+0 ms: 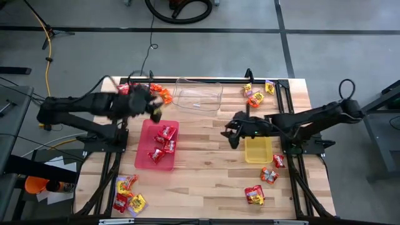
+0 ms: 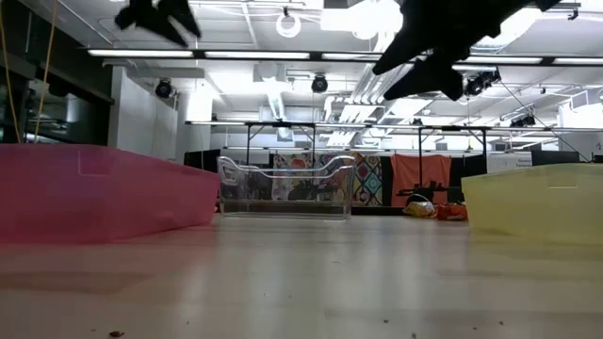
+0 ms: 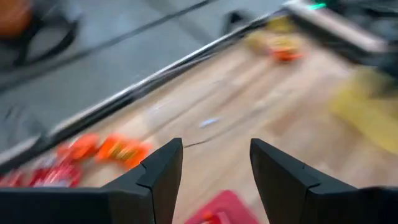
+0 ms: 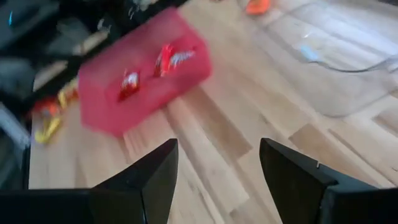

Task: Sort candy
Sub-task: Put the red candy into the red bin

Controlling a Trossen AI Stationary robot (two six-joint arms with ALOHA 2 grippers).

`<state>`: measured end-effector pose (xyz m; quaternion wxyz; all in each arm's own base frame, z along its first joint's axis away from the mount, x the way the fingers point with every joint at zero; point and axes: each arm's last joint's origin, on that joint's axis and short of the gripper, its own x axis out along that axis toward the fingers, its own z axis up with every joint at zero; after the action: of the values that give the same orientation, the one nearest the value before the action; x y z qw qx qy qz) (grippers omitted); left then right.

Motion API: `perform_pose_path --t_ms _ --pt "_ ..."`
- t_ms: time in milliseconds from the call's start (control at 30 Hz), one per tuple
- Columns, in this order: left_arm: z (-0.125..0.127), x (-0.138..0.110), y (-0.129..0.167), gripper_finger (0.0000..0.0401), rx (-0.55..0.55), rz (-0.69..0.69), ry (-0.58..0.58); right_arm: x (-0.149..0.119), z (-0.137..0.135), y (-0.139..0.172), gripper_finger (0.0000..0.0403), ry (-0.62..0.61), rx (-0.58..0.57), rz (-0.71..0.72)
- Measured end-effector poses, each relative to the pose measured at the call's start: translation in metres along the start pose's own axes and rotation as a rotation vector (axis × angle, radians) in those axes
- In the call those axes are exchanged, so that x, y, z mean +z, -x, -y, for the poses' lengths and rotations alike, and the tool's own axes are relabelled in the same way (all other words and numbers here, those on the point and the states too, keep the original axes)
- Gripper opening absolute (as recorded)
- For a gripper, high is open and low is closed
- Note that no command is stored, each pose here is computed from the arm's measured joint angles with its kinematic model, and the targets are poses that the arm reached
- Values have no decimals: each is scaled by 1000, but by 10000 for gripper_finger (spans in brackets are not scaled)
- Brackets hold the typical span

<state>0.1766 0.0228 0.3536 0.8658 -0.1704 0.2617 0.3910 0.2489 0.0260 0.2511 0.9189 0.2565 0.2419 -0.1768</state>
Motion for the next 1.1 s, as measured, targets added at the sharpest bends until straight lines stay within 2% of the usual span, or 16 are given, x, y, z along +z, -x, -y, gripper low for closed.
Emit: perform_pose_path --t_ms 167,367,500,600,667,833,933,1100 --pt "-40 9 -41 174 166 -230 108 -1 2 4 222 -52 18 47" --pt "-70 9 -90 174 347 -443 103 -1 1 1 222 -48 23 54" --pt "-83 6 -119 174 417 -533 87 -1 1 0 222 -50 25 54" --pt "-93 -3 -140 174 465 -599 39 -1 1 0 222 -49 24 54" --pt "-103 -18 -153 174 498 -637 62 -1 0 0 222 -50 27 56" --pt "-124 -50 -171 174 494 -641 164 -2 -1 1 222 -54 31 55" --pt "-134 -53 -178 174 499 -574 196 -2 -1 1 222 -55 25 61" --pt "-151 -50 -185 174 498 -499 186 -1 -1 1 222 -62 22 83"
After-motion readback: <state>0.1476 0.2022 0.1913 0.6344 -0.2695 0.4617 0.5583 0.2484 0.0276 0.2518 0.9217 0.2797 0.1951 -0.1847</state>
